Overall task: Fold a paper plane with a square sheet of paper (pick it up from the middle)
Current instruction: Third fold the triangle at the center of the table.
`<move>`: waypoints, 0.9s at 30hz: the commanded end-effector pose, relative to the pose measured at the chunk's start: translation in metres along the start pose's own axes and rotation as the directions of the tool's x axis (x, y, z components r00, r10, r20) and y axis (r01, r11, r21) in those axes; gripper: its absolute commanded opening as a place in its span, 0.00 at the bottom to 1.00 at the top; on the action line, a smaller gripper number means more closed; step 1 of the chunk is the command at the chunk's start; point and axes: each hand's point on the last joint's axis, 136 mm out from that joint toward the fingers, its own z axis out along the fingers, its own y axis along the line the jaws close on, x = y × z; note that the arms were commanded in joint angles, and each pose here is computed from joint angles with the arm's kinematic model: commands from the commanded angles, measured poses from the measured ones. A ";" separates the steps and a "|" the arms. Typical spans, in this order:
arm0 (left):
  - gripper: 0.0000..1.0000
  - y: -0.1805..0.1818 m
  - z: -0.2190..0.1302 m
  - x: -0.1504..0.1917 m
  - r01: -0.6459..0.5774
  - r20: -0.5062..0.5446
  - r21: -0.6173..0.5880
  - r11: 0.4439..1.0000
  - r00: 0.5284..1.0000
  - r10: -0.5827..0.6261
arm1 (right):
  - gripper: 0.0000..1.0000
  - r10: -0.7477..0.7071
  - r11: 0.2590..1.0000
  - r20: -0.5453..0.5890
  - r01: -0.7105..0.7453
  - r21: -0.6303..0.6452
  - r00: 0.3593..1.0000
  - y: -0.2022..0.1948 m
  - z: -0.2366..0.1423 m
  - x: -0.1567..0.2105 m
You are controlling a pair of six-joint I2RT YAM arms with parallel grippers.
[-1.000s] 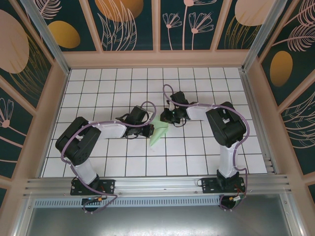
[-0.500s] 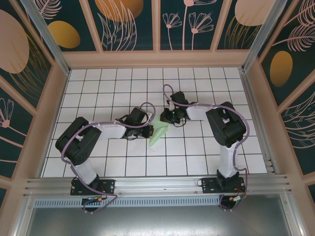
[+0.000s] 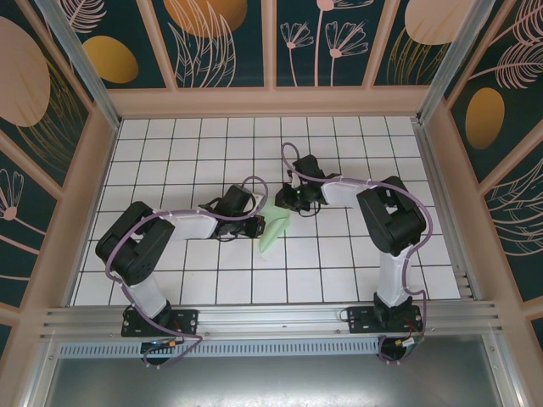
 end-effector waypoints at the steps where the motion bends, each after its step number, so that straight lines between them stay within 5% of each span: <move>1: 0.02 -0.003 0.000 -0.006 -0.018 -0.002 0.016 1.000 1.000 0.018 | 0.19 0.004 1.000 -0.018 -0.005 -0.008 1.000 0.002 0.005 0.002; 27: 0.02 0.006 0.001 -0.002 0.007 -0.027 -0.037 0.999 1.000 -0.008 | 0.16 0.036 0.995 -0.069 -0.029 0.097 0.997 -0.034 0.022 0.022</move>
